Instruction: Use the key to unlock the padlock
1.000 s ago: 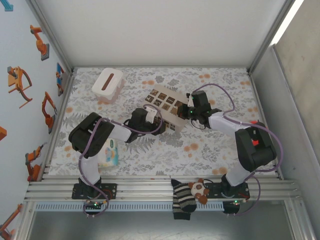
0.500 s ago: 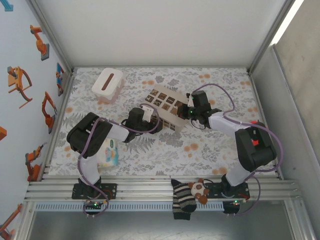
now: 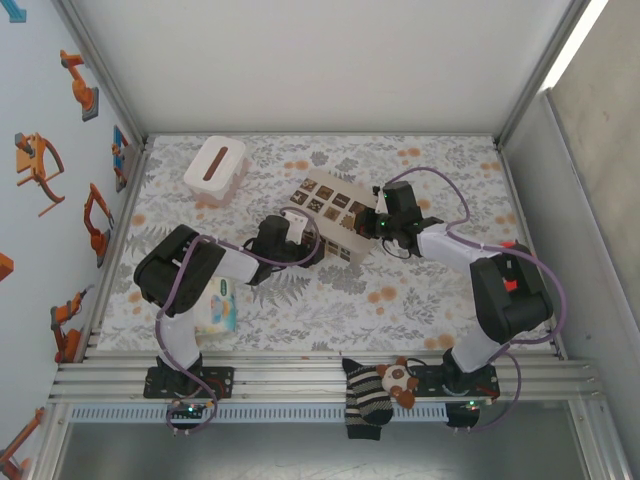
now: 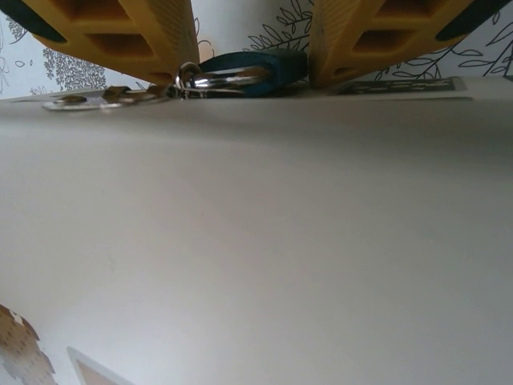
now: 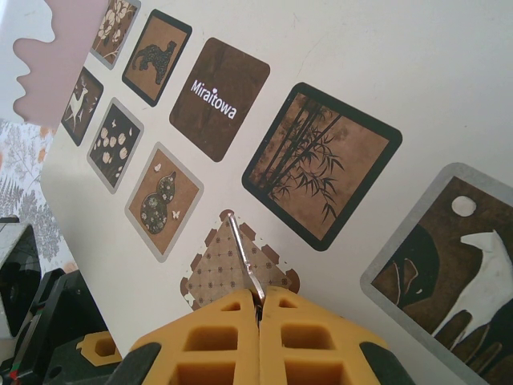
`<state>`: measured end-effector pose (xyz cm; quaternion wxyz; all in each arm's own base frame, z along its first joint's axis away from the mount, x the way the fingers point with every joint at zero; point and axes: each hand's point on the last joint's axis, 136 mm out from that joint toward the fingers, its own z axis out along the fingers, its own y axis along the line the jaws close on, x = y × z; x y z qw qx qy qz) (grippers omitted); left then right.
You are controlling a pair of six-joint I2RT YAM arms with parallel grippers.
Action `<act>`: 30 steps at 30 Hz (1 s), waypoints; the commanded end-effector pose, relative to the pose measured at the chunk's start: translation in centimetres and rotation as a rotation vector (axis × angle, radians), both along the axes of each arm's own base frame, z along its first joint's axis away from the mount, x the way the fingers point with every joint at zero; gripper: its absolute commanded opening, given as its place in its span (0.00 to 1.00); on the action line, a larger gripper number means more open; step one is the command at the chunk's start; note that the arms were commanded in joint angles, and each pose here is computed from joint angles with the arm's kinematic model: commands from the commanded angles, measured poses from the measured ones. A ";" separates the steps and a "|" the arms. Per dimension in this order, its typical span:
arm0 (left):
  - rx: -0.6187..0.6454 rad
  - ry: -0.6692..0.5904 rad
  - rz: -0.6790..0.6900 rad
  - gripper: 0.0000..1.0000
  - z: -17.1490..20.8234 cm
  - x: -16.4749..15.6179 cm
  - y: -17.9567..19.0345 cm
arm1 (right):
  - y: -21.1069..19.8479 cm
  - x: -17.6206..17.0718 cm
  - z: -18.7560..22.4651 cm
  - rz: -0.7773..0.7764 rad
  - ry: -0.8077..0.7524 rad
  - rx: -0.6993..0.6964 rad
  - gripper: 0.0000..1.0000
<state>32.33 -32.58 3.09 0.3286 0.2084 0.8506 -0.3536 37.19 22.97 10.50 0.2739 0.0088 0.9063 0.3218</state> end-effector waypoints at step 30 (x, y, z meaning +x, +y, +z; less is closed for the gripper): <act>-0.025 -0.054 0.015 0.29 2.3 0.8 -1.1 | -0.1 -1.3 0.4 0.020 -0.006 -0.015 0.00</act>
